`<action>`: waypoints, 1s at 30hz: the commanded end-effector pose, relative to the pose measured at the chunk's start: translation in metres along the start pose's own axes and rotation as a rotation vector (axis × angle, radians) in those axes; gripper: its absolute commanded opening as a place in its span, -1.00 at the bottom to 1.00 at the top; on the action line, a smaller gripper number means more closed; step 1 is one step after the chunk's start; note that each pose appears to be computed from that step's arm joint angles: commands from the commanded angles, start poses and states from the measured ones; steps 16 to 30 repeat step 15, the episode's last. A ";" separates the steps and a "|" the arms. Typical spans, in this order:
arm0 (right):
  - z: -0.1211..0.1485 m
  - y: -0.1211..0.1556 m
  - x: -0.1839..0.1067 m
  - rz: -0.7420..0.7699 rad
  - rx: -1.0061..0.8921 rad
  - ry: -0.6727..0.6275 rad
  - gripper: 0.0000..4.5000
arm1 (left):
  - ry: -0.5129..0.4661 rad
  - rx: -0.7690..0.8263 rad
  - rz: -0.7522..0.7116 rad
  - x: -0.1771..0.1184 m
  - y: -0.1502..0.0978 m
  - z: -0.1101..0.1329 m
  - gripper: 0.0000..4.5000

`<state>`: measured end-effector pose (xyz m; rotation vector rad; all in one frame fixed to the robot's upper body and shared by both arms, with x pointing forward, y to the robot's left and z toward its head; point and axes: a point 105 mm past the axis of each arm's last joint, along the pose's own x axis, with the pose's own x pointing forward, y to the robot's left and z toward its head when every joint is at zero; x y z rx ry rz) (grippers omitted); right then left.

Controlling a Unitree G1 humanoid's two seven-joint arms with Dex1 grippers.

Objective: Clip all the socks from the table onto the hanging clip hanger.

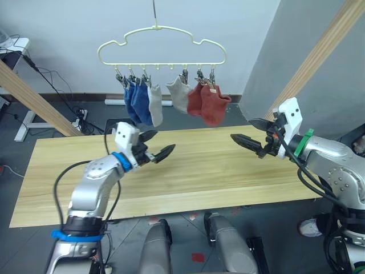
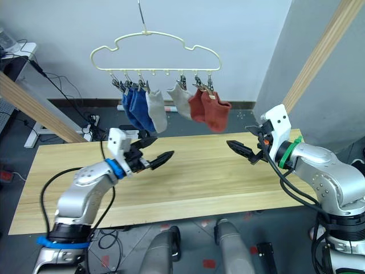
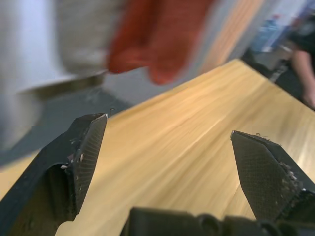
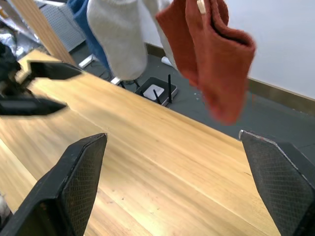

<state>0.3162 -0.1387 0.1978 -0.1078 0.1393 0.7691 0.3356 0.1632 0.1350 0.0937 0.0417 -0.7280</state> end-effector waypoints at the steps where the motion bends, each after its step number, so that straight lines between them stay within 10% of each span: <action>1: -0.006 -0.002 0.002 -0.005 -0.027 -0.027 1.00 | 0.073 -0.141 0.179 -0.057 0.033 -0.001 0.98; 7: -0.018 -0.005 0.002 -0.002 -0.010 -0.009 1.00 | 0.244 0.022 0.368 -0.093 0.051 -0.006 0.98; 30: -0.030 -0.010 -0.001 0.009 -0.005 0.015 1.00 | 0.195 0.034 0.354 -0.108 0.049 0.004 0.98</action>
